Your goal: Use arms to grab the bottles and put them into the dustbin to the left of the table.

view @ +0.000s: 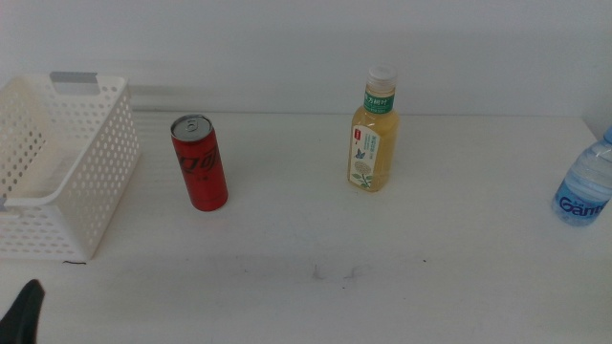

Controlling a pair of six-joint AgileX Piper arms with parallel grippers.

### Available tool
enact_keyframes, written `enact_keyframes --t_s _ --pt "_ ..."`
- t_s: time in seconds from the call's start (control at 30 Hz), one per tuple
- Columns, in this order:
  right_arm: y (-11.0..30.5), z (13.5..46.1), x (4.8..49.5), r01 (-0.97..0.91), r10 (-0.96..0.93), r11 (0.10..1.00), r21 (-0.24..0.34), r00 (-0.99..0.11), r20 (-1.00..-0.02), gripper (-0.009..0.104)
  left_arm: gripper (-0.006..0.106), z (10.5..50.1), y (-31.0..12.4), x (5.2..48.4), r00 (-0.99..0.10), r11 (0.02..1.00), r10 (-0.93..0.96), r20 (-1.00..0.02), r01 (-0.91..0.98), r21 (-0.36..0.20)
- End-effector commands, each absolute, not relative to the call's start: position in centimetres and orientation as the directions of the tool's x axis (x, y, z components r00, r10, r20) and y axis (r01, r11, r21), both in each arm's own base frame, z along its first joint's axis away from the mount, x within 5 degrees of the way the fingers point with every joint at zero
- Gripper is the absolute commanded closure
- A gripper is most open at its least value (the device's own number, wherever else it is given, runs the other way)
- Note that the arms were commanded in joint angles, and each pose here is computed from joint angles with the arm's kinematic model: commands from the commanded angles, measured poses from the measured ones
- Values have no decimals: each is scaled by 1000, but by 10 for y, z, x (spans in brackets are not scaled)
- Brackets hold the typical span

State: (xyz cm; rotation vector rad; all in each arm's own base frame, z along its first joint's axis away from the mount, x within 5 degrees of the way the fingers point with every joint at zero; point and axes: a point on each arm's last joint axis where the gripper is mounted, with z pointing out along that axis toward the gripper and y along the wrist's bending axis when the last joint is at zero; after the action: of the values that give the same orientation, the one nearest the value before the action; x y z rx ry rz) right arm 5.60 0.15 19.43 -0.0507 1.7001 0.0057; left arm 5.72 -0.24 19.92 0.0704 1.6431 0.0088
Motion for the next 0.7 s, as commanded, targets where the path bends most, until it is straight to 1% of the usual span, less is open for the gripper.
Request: enact_keyframes --t_s 0.0,0.13,0.23,0.33,0.43,0.53,0.67 --pt "1 195 56 -30 -43 999 -40 -113 -993 7 7 199 -4 63 -90 998 45 -995 57 40" --pt "1 195 56 -30 -43 999 -40 -113 -993 7 7 192 -15 95 -210 987 58 -976 157 25" --pt "1 195 56 -30 -43 999 -40 -113 -993 7 7 183 -27 117 -248 976 63 -967 217 8" --pt "1 195 56 -30 -43 999 -40 -113 -993 7 7 175 -37 134 -226 967 68 -972 256 9" --pt "1 195 56 -30 -43 999 -40 -113 -993 7 7 166 -42 147 -201 967 64 -978 255 11" --pt "1 195 56 -30 -43 999 -40 -113 -993 7 7 160 -44 155 -175 969 44 -984 247 0" --pt "1 195 56 -30 -43 999 -40 -113 -993 7 7 155 -45 160 -144 969 44 -989 249 7"
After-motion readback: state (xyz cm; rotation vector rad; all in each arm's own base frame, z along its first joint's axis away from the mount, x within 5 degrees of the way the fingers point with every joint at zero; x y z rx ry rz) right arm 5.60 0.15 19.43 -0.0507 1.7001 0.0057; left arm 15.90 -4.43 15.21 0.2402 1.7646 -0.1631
